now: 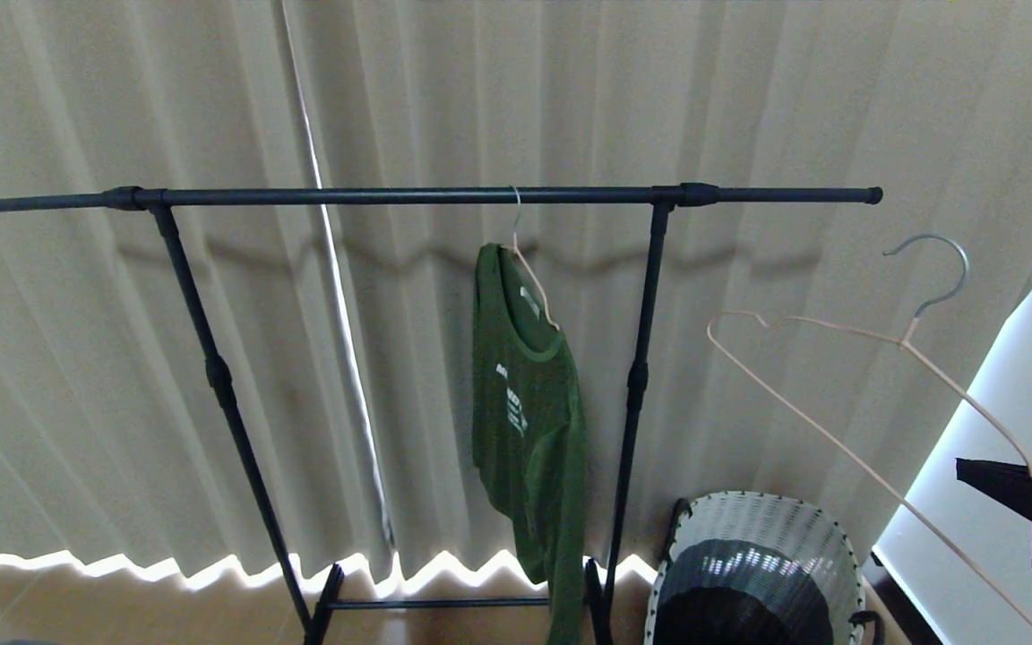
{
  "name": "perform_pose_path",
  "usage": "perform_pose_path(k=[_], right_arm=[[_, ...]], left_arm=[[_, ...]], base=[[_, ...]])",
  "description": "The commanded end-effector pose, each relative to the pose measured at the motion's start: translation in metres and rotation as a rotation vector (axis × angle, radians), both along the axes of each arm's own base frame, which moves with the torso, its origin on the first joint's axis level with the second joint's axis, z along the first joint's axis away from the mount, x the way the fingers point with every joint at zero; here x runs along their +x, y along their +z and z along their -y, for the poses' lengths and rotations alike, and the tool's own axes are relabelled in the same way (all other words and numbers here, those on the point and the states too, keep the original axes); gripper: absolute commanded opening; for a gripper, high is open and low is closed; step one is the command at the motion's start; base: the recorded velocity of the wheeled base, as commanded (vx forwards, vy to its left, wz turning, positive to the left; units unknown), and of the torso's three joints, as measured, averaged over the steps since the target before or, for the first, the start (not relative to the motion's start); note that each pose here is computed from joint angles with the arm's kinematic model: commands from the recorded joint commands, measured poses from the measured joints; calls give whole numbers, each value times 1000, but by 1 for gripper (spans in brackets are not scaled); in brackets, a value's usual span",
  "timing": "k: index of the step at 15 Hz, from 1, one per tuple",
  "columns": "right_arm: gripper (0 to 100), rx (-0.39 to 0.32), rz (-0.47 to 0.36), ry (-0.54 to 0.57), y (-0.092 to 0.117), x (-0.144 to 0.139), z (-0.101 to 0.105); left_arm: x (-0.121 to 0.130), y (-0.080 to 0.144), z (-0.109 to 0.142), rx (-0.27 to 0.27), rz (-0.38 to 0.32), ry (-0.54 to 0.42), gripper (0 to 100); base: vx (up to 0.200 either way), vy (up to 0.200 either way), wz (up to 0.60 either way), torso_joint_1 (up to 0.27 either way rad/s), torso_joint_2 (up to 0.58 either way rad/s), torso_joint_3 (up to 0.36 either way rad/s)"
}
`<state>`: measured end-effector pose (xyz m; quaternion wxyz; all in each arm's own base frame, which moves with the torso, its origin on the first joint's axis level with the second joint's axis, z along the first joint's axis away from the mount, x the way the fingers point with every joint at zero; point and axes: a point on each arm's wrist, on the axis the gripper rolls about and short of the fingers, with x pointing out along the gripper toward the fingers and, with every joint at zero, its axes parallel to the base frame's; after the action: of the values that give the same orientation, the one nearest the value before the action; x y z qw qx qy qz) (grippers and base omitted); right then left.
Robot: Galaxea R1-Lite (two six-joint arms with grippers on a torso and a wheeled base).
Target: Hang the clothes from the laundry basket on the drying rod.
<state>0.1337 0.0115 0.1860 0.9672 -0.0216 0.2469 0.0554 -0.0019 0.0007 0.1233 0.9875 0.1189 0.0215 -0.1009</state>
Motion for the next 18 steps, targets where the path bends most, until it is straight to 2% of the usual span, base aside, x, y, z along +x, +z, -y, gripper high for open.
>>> perform_pose_path(k=[1,11,18], right_arm=[[0,0,-7,1,-1,1,0],[0,1,-2,2,-1,1,0],[0,13,15,17,2,-1,-2]], left_arm=[[0,0,0,2,-2,0,0],[0,0,0,31,5,2,0],[1,-5,0,51,-8,10,0]], base=[[0,0,0,0,0,0],[0,200,0,5,4,3],[0,0,0,0,0,0]])
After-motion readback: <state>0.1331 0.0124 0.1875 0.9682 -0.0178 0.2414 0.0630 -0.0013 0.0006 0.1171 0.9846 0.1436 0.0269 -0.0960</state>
